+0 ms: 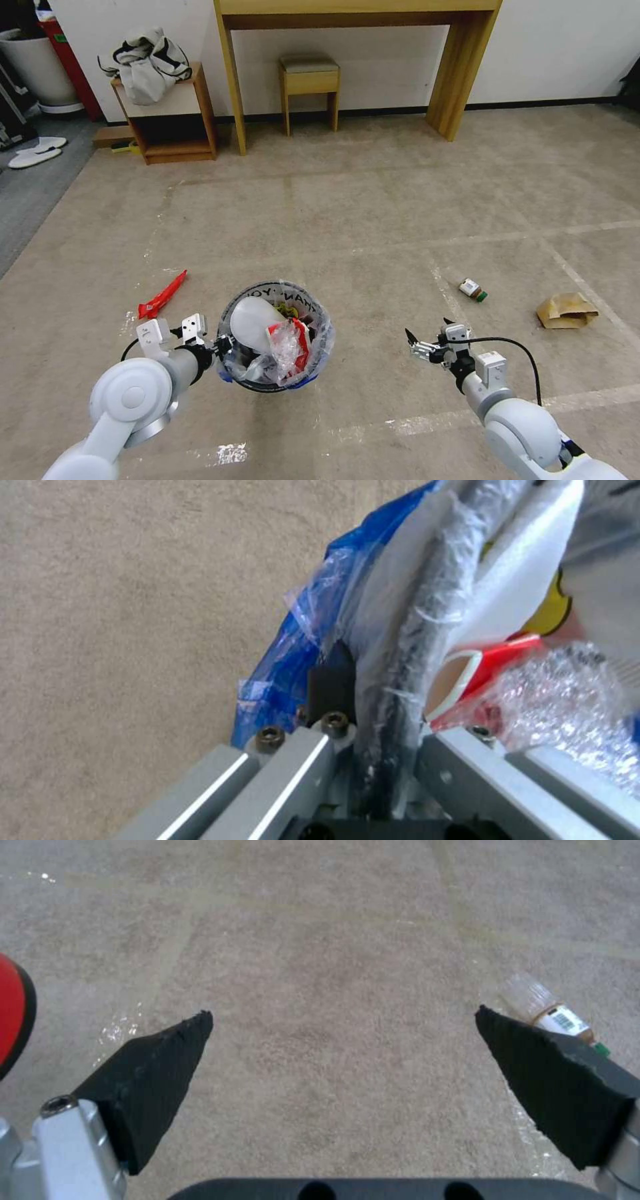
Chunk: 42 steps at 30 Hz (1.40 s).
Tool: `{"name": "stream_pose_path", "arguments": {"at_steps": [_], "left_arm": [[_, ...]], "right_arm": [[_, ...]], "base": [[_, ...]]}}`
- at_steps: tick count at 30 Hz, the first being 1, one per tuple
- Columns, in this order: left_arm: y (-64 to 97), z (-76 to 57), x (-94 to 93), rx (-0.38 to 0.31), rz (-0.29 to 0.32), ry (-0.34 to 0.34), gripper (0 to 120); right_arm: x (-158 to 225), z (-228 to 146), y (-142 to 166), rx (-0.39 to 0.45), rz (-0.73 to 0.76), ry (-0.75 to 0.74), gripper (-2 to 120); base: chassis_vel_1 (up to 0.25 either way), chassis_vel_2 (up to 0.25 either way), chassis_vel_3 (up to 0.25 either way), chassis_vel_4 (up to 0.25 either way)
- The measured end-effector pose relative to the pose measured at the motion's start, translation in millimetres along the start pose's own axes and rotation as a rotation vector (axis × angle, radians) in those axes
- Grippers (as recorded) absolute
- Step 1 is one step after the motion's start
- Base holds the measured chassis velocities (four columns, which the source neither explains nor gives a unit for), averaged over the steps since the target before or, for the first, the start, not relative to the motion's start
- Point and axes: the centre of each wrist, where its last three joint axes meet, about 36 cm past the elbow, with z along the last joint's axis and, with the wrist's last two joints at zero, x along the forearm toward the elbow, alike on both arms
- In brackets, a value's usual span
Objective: Pick up the trash bin and place the garbage on the floor into it.
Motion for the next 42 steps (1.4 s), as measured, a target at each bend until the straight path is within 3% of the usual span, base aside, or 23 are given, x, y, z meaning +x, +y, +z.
{"name": "stream_pose_path", "arguments": {"at_steps": [13,26,42], "left_arm": [[-3.4,3.7,-4.0,-0.009,0.007,-0.003,0],[3.0,11.7,0.6,-0.023,-0.02,-0.007,0],[2.6,9.2,5.5,-0.01,-0.012,-0.013,0]], "right_arm": [[5.6,-7.1,-10.5,0.02,0.021,-0.011,100],[9.2,-7.5,-8.6,0.028,0.009,-0.02,100],[8.6,-9.5,-2.4,0.02,-0.005,-0.027,100]], "base": [[0.0,0.0,0.0,0.0],[0.0,0.0,0.0,0.0],[0.003,0.002,0.003,0.003]]}}
